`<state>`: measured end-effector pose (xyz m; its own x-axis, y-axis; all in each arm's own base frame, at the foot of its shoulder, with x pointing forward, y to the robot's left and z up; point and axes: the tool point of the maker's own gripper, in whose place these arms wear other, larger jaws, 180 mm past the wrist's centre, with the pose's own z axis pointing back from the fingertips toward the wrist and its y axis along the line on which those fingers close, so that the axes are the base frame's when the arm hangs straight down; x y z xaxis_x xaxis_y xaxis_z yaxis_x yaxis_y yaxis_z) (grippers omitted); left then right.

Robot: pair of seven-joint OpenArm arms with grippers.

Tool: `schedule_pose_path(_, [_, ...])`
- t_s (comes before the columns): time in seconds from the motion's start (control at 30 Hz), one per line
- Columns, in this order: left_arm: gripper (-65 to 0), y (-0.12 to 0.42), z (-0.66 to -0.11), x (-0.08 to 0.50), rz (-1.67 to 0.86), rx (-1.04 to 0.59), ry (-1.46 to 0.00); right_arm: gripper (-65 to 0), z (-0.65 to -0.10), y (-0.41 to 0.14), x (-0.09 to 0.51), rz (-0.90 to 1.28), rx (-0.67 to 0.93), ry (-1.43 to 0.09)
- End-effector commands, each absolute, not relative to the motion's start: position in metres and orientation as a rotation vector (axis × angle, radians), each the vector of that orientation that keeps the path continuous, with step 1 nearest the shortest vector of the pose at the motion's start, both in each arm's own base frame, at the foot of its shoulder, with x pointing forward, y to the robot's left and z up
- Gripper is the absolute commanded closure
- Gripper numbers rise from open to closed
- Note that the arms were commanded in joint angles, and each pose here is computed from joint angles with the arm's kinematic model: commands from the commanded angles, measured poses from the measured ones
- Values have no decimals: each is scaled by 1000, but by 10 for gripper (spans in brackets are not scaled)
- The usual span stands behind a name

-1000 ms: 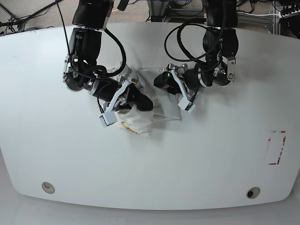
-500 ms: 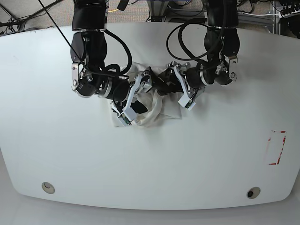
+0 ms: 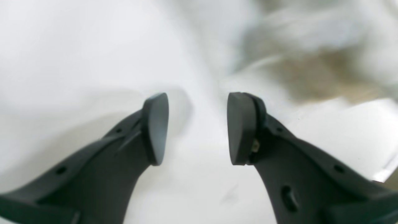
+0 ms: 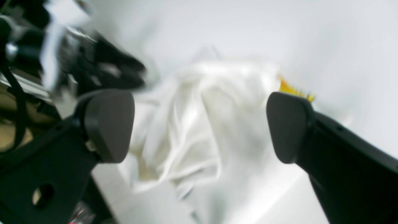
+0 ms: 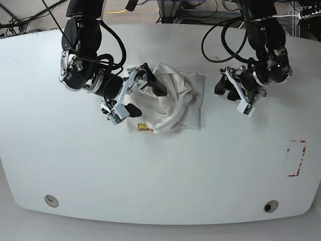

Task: Fold the T-shirt properly
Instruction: 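Release the folded bundle and press it flat with the right gripper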

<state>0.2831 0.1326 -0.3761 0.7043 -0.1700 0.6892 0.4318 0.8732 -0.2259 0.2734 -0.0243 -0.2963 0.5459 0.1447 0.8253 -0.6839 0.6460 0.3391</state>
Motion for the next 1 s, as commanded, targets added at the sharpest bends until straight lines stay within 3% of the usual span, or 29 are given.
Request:
schedule_pose_path(0.0, [-274,146,-357,290,-324,-371,-792,-650,-279,-13,269,537,816,-916])
schedule_pose_path(0.33, [-274,207,-341,275,-255,-218,-825,-650,-319,-1,267,424,910,-788])
schedule_pose_path(0.53, [-274,222,-331,266,-305,-149,-817,-650,-313,53,255,574,1001,-724])
schedule_pose_path(0.77, [-274,237,-324,264,-315,-101,-819,-650,-279,109,250,766,1092,-751])
schedule_pose_path(0.97, [-274,251,-320,262,-285,-72,-826,-650,-266,89,269,740,1045,-830])
